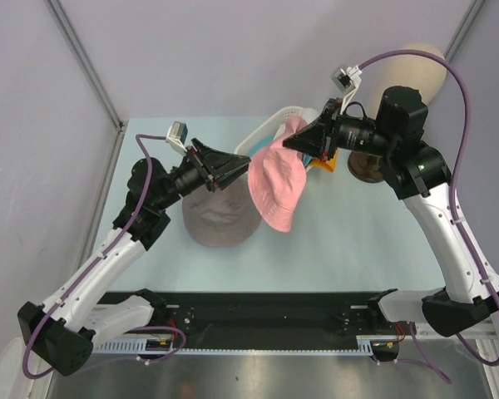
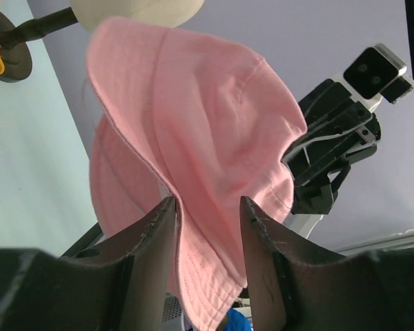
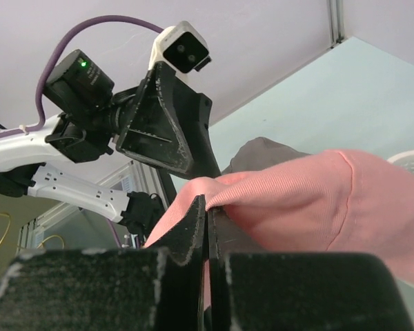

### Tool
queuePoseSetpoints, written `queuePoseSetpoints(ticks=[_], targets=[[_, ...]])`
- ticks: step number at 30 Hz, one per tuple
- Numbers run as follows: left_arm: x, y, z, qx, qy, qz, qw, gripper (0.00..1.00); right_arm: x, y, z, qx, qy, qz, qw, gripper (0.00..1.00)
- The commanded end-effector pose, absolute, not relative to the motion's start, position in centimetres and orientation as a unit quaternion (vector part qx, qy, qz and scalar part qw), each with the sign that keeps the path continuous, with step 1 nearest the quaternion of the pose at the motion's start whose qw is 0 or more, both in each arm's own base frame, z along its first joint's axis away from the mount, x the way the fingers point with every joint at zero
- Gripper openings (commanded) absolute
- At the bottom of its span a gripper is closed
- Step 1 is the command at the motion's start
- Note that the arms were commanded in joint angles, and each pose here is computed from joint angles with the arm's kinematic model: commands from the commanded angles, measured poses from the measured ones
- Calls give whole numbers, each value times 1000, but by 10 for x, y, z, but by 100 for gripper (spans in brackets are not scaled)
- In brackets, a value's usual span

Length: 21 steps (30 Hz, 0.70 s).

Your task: Stack the hats

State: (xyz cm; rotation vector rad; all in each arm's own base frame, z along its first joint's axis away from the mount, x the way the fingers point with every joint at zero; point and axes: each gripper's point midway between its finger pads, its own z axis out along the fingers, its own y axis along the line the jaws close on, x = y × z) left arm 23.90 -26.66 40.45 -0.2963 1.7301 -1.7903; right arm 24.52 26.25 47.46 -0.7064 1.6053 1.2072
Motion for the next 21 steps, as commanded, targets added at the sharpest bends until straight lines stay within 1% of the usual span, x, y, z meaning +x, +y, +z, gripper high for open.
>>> queuePoseSetpoints(ticks=[1, 5, 9, 21], targets=[[230, -265, 429, -99, 627, -702, 323, 48, 248, 261, 479, -290, 653, 489, 500, 0], [232, -264, 404, -109, 664, -667, 320, 48, 250, 260, 486, -288, 647, 488, 510, 0], [230, -264, 396, -118, 657, -678, 307, 49, 252, 262, 489, -287, 643, 489, 514, 0], [232, -269, 373, -126, 683, -662, 281, 52, 251, 263, 510, -279, 622, 504, 531, 0]])
